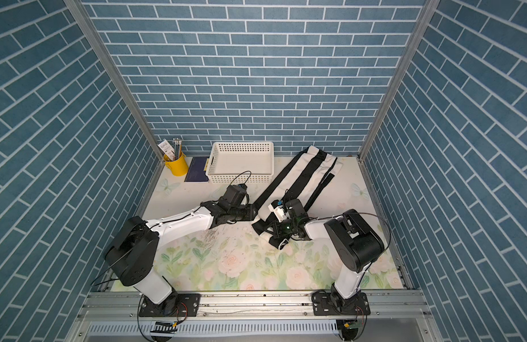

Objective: Roll up the pillowcase
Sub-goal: Roll the pillowcase at the center of the board.

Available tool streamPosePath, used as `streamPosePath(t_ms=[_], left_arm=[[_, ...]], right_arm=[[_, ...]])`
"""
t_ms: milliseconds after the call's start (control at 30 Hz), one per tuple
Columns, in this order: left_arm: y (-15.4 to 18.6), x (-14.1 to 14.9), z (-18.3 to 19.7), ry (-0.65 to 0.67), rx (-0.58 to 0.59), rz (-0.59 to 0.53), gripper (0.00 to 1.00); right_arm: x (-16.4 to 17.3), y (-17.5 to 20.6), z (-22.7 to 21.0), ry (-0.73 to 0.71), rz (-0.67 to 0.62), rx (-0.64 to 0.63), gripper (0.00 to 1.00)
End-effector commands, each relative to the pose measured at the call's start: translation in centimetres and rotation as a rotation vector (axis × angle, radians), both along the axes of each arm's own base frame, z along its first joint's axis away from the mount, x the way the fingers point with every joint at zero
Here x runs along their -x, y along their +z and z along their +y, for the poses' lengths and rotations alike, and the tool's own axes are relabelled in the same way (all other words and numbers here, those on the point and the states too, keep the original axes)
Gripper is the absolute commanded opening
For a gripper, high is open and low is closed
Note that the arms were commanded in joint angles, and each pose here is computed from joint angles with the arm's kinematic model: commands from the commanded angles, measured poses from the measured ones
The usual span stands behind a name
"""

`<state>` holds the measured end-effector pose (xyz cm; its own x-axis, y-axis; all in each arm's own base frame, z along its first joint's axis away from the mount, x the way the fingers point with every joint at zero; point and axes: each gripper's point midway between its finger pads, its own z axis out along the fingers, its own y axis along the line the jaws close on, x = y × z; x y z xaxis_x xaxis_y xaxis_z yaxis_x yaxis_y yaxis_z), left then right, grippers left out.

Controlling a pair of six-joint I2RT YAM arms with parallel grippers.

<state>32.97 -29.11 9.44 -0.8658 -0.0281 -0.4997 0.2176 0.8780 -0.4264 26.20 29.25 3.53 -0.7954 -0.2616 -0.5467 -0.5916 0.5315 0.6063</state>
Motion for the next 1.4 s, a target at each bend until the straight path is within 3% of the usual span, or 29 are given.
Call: streamPosePath(t_ms=[0, 300, 367, 433, 567, 600, 767, 1000, 1133, 1367], left_arm=[[-1.2, -0.5, -0.3, 0.011, -0.027, 0.013, 0.42], [-3.6, -1.2, 2.3, 0.148, -0.167, 0.062, 0.38], [-4.0, -1.2, 2.9, 0.167, -0.199, 0.071, 0.38], [-4.8, -1.2, 3.0, 0.173, -0.221, 0.096, 0.37], [-5.9, -1.1, 2.7, 0.181, -0.217, 0.126, 0.37], [-5.9, -1.1, 2.7, 0.183, -0.217, 0.127, 0.37], [-5.8, -1.6, 2.1, 0.179, -0.204, 0.122, 0.37], [-6.1, -1.5, 2.2, 0.185, -0.206, 0.13, 0.37], [-6.1, -1.5, 2.4, 0.19, -0.214, 0.13, 0.37], [-6.5, -1.3, 2.7, 0.199, -0.226, 0.135, 0.37]], right_arm=[[-0.7, -0.9, -0.6, -0.041, 0.028, 0.043, 0.0], [-1.5, -0.1, -1.0, -0.065, -0.009, 0.071, 0.0], [-1.7, -0.1, -1.2, -0.079, -0.016, 0.086, 0.11], [-2.2, 0.4, -1.7, -0.105, -0.042, 0.115, 0.3], [-2.8, 2.9, -2.7, -0.124, -0.17, 0.197, 0.53], [-2.6, 3.5, -2.9, -0.119, -0.202, 0.221, 0.54], [-0.5, 5.4, -4.1, -0.104, -0.308, 0.332, 0.56], [4.1, 2.8, -4.9, -0.008, -0.241, 0.477, 0.59], [3.1, 1.3, -7.0, -0.09, -0.246, 0.589, 0.57], [-0.1, 0.2, -8.5, -0.181, -0.232, 0.634, 0.46]])
